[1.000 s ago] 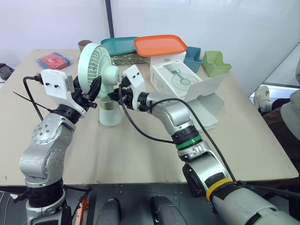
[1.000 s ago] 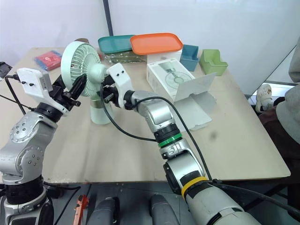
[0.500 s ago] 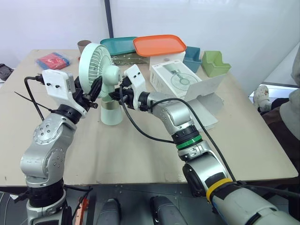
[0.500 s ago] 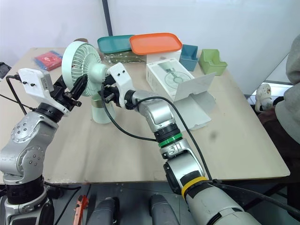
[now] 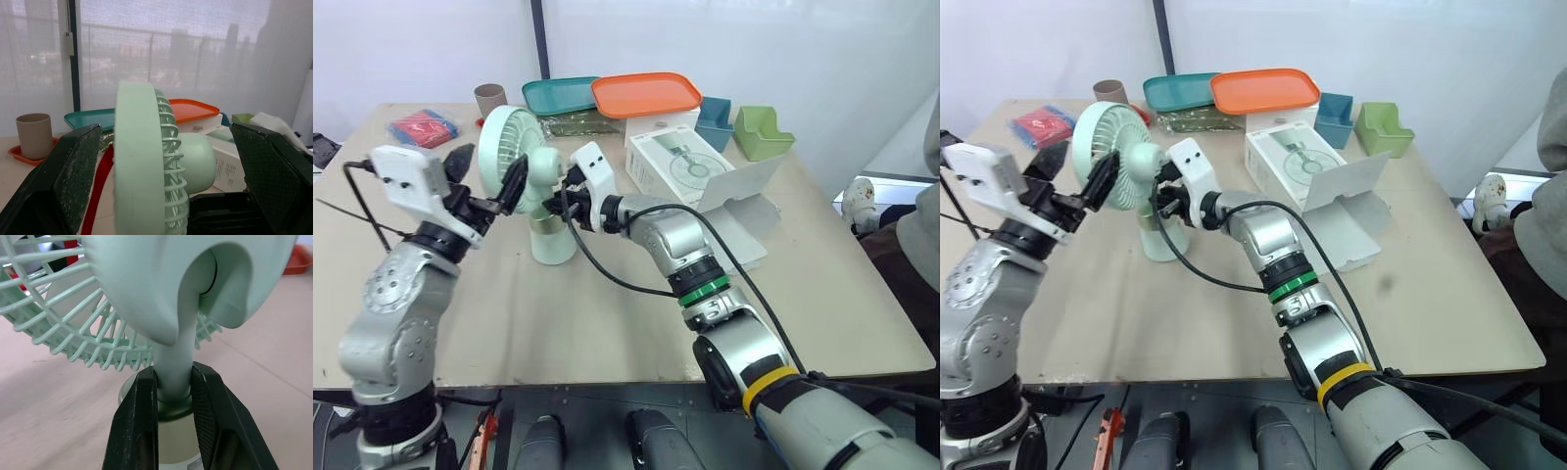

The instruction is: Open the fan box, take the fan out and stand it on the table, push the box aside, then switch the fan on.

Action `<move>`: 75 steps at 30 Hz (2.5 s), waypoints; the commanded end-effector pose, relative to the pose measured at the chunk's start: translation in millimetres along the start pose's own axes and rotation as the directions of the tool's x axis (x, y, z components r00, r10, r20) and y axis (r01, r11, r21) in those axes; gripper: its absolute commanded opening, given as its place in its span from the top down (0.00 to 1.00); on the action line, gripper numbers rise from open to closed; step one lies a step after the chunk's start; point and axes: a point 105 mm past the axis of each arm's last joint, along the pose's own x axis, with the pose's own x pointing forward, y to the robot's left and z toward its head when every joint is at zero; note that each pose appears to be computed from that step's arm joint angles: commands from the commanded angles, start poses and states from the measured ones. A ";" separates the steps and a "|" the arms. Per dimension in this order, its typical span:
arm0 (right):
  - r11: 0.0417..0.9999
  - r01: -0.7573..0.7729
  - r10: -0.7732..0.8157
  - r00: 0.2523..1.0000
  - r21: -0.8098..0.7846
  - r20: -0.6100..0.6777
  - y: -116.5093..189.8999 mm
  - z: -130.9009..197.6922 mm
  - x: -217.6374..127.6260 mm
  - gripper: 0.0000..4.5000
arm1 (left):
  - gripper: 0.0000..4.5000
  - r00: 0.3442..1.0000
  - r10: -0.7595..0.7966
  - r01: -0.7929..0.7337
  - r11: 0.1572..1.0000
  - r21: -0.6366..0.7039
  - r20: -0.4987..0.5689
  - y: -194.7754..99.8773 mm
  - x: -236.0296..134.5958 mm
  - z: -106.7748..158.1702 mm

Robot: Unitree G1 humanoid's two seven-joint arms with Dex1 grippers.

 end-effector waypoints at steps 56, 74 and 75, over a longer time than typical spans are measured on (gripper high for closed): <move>0.961 -0.188 0.200 0.979 -0.201 0.041 33.2 -23.6 -81.6 0.91 | 0.98 0.710 -0.558 0.524 0.826 -0.207 -0.430 -6.1 -69.0 -125.3; 0.964 -0.172 0.180 0.984 -0.201 0.020 31.9 -31.5 -80.5 0.91 | 0.98 0.655 -0.622 0.587 0.776 -0.229 -0.429 -21.0 -61.1 -150.7; 0.964 -0.171 0.179 0.984 -0.202 0.020 32.1 -31.6 -80.5 0.91 | 0.98 0.651 -0.626 0.591 0.773 -0.230 -0.430 -21.0 -61.3 -151.2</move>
